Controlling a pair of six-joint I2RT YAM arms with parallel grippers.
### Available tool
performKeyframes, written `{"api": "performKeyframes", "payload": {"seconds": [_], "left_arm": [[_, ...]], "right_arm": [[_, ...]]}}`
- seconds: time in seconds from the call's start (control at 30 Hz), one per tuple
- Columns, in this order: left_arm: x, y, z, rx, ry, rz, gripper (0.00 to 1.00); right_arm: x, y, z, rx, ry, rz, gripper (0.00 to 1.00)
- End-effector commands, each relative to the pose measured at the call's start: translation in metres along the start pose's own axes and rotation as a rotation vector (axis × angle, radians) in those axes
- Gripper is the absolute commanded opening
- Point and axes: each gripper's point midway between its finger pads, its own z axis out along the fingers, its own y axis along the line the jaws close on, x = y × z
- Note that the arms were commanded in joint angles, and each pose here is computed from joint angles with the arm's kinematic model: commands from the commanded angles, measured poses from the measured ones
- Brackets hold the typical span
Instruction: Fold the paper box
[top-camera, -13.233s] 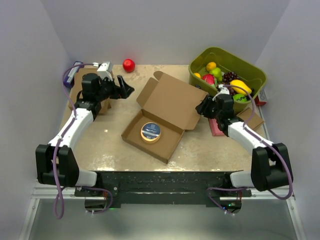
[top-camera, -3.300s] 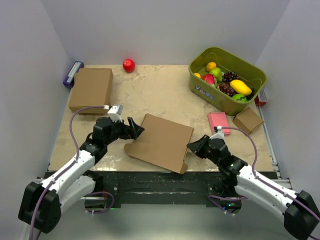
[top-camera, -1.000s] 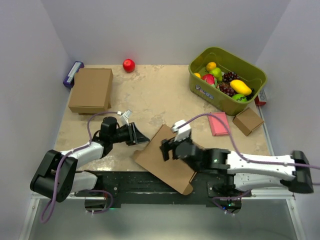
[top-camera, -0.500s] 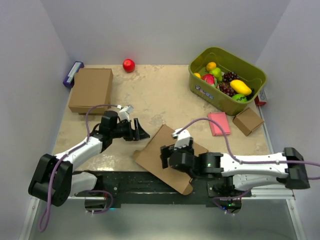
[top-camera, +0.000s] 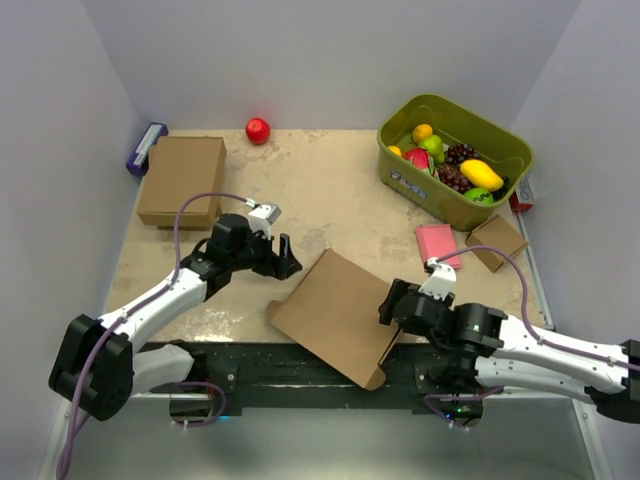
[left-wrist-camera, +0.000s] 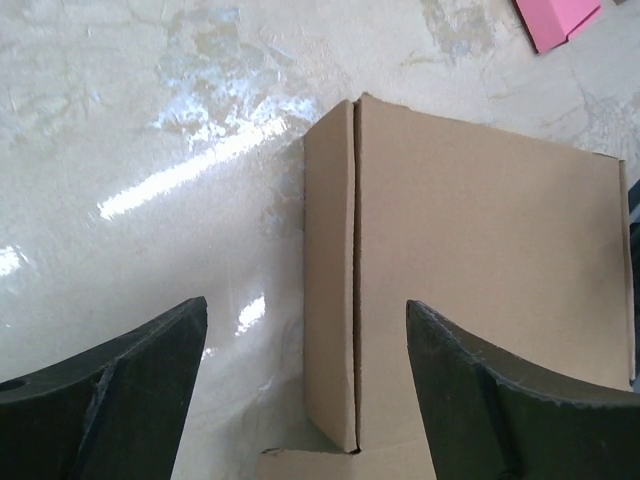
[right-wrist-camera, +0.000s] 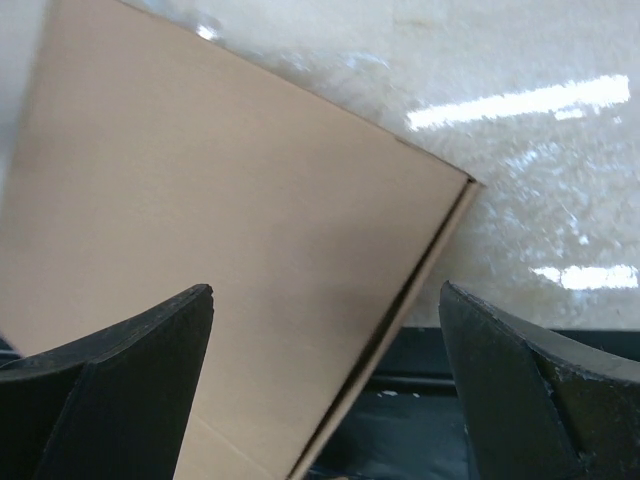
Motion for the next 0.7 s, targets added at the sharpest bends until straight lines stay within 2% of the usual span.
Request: {"api": "performKeyframes", "payload": {"seconds": [0.0, 0.13, 0.3, 0.37, 0.4, 0.47, 0.6, 0.67], "left_arm": [[-0.017, -0.005, -0.002, -0.008, -0.042, 0.085, 0.85], [-0.018, -0.007, -0.004, 0.000, -0.045, 0.094, 0.86], [-0.022, -0.011, -0.007, 0.012, -0.060, 0.099, 0.88], [-0.023, -0.011, -0.009, 0.007, -0.066, 0.104, 0.89], [-0.025, -0.009, -0.011, -0.006, -0.075, 0.103, 0.89], [-0.032, -0.007, -0.016, -0.022, -0.100, 0.108, 0.90], [-0.049, 0.012, -0.031, -0.096, -0.173, 0.089, 0.91], [-0.058, 0.016, -0.038, -0.115, -0.209, 0.089, 0.92]], "right_arm": [[0.024, -0.022, 0.004, 0.153, 0.096, 0.021, 0.98], [0.043, -0.018, 0.015, 0.140, 0.148, 0.021, 0.95], [0.054, 0.043, 0.037, -0.092, 0.150, 0.159, 0.89], [0.045, 0.063, 0.044, -0.145, 0.109, 0.196, 0.87], [0.043, 0.060, 0.057, -0.106, 0.092, 0.169, 0.87], [0.029, 0.078, 0.067, -0.131, 0.069, 0.177, 0.86], [0.009, 0.074, 0.105, -0.093, 0.044, 0.153, 0.83], [0.000, 0.085, 0.112, -0.143, 0.028, 0.159, 0.80]]}}
